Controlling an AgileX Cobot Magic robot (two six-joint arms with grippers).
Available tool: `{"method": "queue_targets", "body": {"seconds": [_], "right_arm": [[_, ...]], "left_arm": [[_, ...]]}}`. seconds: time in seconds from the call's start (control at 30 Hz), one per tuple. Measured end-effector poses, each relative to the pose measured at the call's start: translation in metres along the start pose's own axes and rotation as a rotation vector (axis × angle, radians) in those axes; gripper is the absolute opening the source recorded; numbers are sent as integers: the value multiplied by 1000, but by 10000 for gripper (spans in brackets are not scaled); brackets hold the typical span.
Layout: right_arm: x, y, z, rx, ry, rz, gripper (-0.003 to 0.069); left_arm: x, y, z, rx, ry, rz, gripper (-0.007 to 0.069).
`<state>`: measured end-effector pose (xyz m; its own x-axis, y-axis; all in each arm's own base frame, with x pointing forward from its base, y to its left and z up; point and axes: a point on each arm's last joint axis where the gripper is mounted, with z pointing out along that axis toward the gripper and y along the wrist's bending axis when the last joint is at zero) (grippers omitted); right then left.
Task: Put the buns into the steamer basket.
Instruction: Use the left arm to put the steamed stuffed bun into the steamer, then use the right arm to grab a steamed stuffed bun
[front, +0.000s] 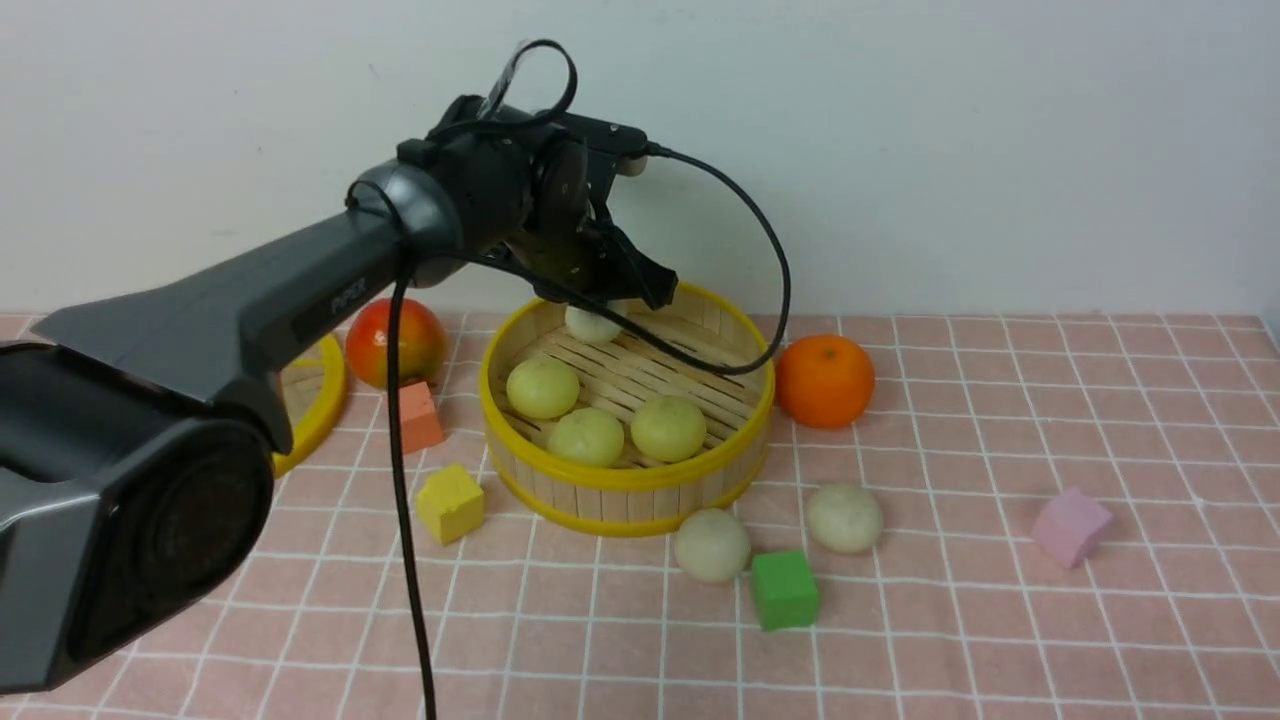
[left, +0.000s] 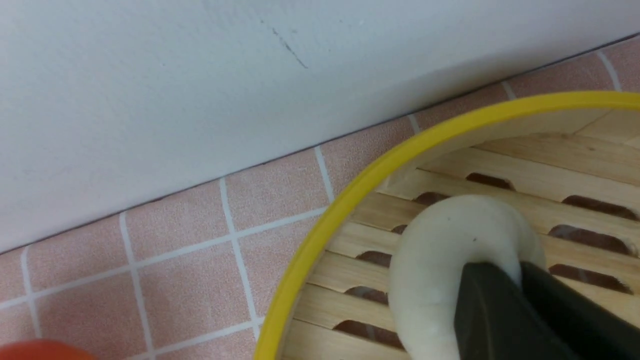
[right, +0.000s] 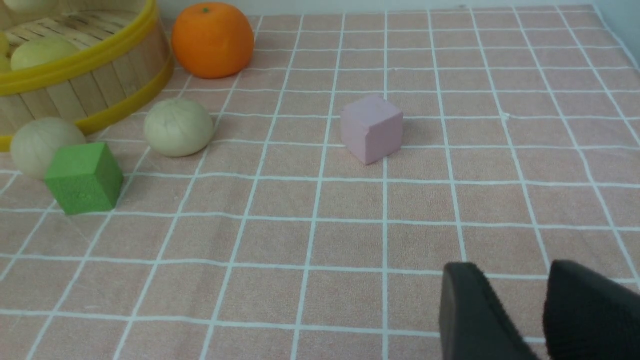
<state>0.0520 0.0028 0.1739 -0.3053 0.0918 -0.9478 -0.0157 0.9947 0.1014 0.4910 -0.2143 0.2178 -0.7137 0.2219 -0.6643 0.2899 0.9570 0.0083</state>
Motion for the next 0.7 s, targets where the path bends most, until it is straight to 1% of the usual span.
{"method": "queue_targets", "body": {"seconds": [0.1, 0.23, 0.3, 0.33, 0.53, 0.63, 0.67, 0.7], "right_arm": [[0, 0, 0, 0, 0, 0, 239], [0, 0, 0, 0, 0, 0, 239], [0, 0, 0, 0, 0, 0, 239], [0, 0, 0, 0, 0, 0, 239], [0, 0, 0, 0, 0, 0, 239], [0, 0, 0, 0, 0, 0, 239], [0, 0, 0, 0, 0, 0, 239], [0, 0, 0, 0, 0, 0, 239]], "left_arm": [[4, 0, 7, -2, 7, 3, 25], [9, -1, 16, -3, 22, 5, 67], [8, -1, 16, -3, 18, 7, 116], [8, -1, 16, -3, 17, 7, 120], [7, 0, 13, -7, 23, 8, 289], [1, 1, -3, -11, 26, 5, 368], [-4, 2, -15, -13, 23, 3, 385], [-5, 1, -18, -13, 23, 3, 388]]}}
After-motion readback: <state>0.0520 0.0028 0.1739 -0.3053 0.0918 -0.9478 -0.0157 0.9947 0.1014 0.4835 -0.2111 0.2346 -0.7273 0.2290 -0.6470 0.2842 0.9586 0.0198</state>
